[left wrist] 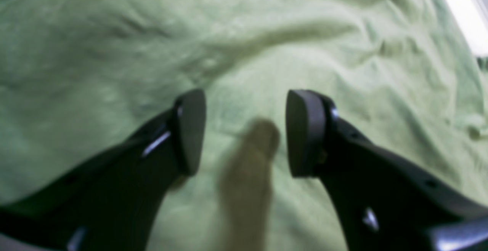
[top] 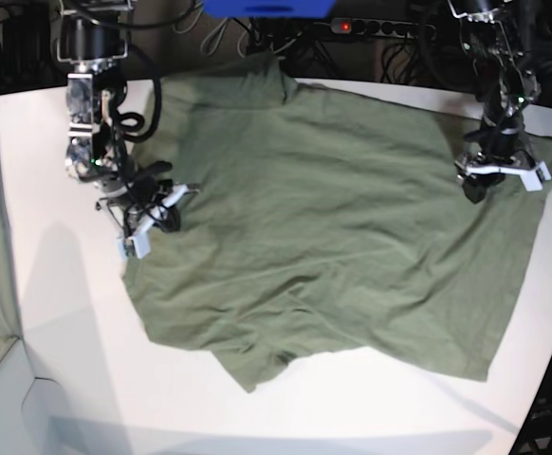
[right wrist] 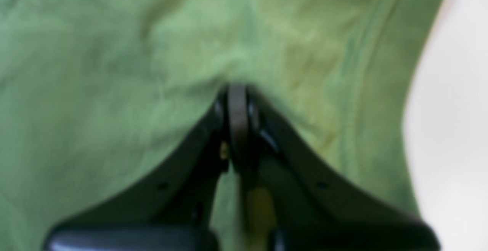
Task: Layout the t-shirt on the table in an organized manner, then fold the t-shirt properly
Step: 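Grasp the shirt edges with both grippers, one at each side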
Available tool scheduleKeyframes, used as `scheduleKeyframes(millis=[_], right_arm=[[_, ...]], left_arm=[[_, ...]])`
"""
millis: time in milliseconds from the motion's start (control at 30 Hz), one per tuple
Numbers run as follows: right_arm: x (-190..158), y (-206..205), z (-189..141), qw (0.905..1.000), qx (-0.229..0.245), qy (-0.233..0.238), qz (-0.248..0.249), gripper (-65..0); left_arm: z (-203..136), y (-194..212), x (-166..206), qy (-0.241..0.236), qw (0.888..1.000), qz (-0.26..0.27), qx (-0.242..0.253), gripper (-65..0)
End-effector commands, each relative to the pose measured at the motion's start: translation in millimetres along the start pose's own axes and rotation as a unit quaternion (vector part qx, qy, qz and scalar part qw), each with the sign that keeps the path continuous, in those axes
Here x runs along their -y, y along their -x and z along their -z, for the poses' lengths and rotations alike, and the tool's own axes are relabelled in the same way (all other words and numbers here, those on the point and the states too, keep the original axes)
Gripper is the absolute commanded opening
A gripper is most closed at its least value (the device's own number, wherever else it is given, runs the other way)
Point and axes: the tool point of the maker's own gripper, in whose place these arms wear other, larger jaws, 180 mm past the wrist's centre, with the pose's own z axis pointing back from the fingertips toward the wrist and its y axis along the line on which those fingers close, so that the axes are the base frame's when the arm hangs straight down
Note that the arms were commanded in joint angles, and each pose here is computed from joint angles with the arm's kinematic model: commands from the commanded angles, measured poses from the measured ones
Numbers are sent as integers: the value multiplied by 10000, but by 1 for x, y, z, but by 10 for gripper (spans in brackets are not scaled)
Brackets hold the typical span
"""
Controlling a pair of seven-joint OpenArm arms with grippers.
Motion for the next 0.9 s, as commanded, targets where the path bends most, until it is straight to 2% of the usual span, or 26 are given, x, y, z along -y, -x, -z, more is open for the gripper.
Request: scheduleKeyframes(millis=[0,133,267,367,500,600,700,800,867], right_arm=[[23,-2,0,9995,-111,289,-115,-650],[55,0,-5,9983,-64,575,-101,-650],[81,10,-19,9960,-149,865,140,-650],[89,25,-33,9945,-205,1006,224,-650],[81,28,-51,9949,-79,1005,45,-650],[70,10,-64,9950,212,967,-139,-650],[60,-24,-75,9928,656,931,-373,-650],[55,-65,-74,9888,1081,904,-489,-650],[52,-85,-64,9880,1221,834,-455,-650]], left_arm=[[-6,10,-14,-203,9995,77,-242,-320],[-18,28,-30,-359,9982,128,-455,-320],[-31,30,-26,-303,9982,227,-456,-320],[-41,22,-8,-145,9994,209,-247,-320],[-53,-12,26,210,9987,376,257,-320],[-61,-39,48,454,9957,517,627,-320],[-60,-67,69,685,9908,591,1003,-320],[-47,-92,87,842,9862,551,1311,-320],[-31,-100,89,871,9862,489,1317,-320]])
